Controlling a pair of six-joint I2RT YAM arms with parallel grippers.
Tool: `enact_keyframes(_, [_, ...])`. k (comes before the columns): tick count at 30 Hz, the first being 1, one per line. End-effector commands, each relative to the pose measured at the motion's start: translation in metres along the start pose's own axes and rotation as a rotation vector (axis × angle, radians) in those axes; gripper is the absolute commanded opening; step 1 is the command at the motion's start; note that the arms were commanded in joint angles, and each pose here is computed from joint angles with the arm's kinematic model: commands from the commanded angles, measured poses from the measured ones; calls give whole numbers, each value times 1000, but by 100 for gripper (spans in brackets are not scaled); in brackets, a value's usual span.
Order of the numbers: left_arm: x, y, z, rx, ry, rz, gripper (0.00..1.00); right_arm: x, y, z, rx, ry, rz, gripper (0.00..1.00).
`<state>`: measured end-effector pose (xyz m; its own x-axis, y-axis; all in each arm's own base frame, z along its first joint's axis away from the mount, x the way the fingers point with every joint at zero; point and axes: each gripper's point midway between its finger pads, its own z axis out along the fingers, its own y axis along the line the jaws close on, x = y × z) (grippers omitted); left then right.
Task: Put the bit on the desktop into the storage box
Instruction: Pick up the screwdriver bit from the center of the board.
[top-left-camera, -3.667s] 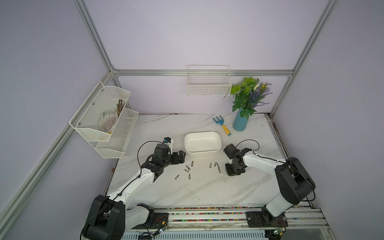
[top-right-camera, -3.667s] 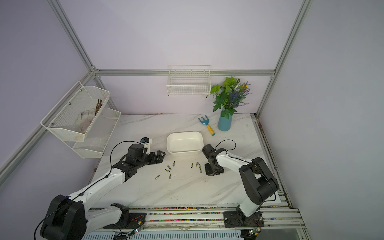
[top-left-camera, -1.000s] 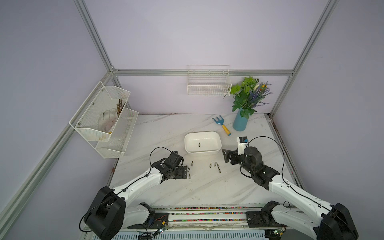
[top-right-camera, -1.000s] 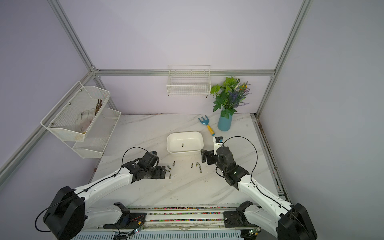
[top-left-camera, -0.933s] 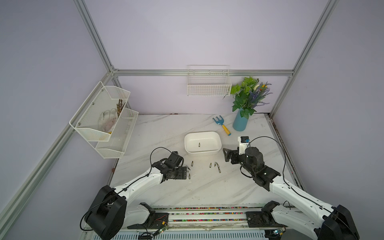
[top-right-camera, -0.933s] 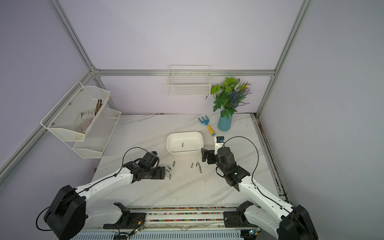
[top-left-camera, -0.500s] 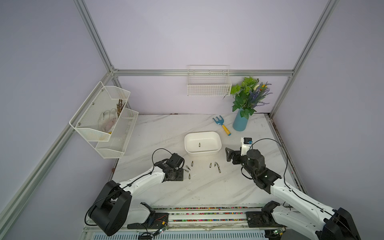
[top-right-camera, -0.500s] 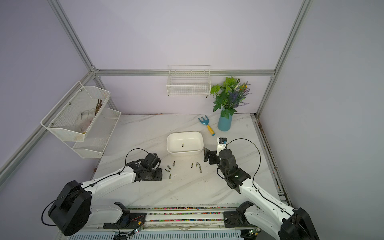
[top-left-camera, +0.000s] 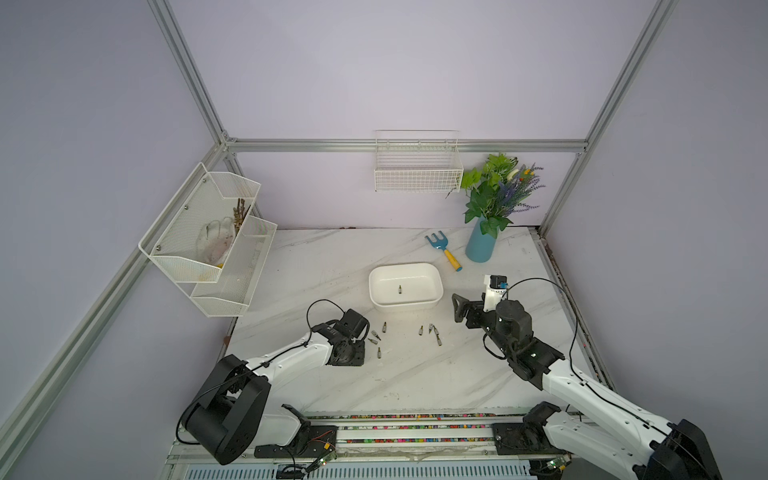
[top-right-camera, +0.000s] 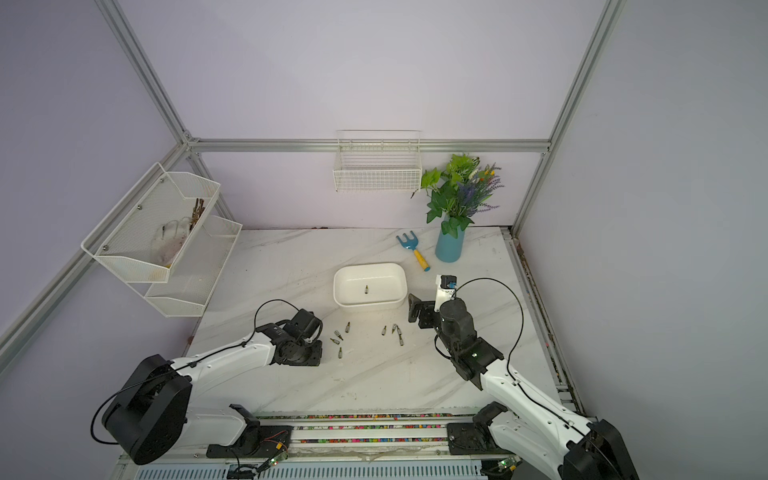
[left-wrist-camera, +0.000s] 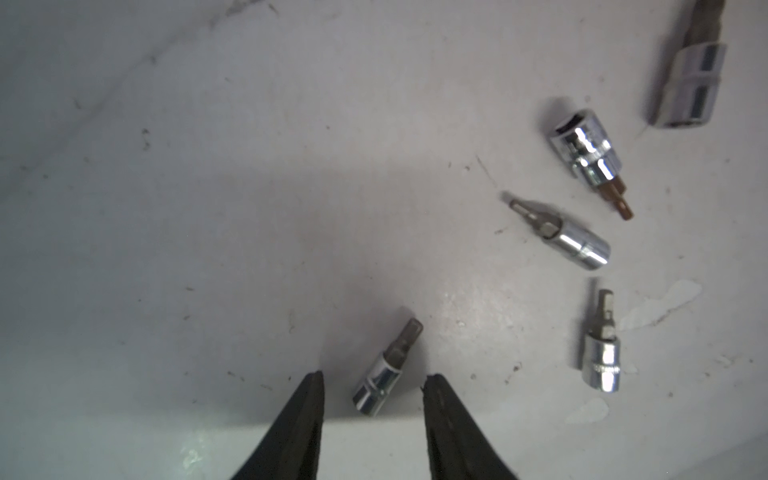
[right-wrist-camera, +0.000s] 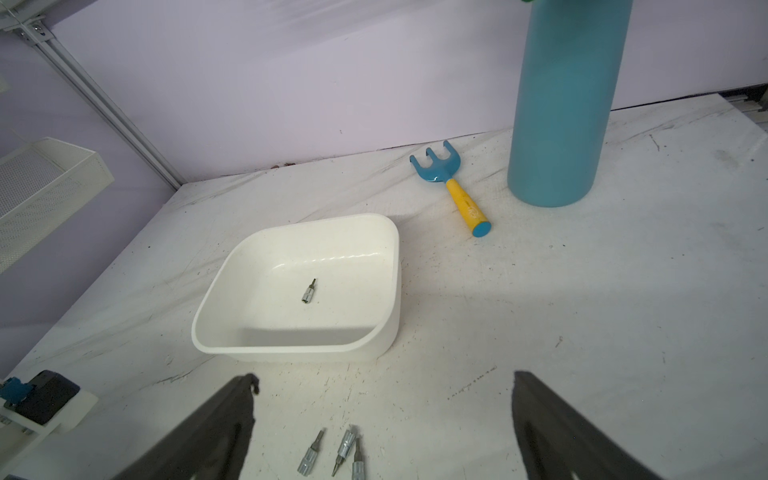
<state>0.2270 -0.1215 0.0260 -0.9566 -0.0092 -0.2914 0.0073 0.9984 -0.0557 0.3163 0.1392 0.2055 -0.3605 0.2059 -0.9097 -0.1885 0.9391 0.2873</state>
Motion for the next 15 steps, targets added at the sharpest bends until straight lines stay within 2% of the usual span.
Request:
enact_keyframes(1, [-6, 0, -1, -13, -20, -2, 42, -7, 0, -2, -1, -40, 11, 100])
enact_keyframes(15, [-4, -5, 4, -3, 7, 19, 33, -8, -1, -5, -1, -59, 16, 100])
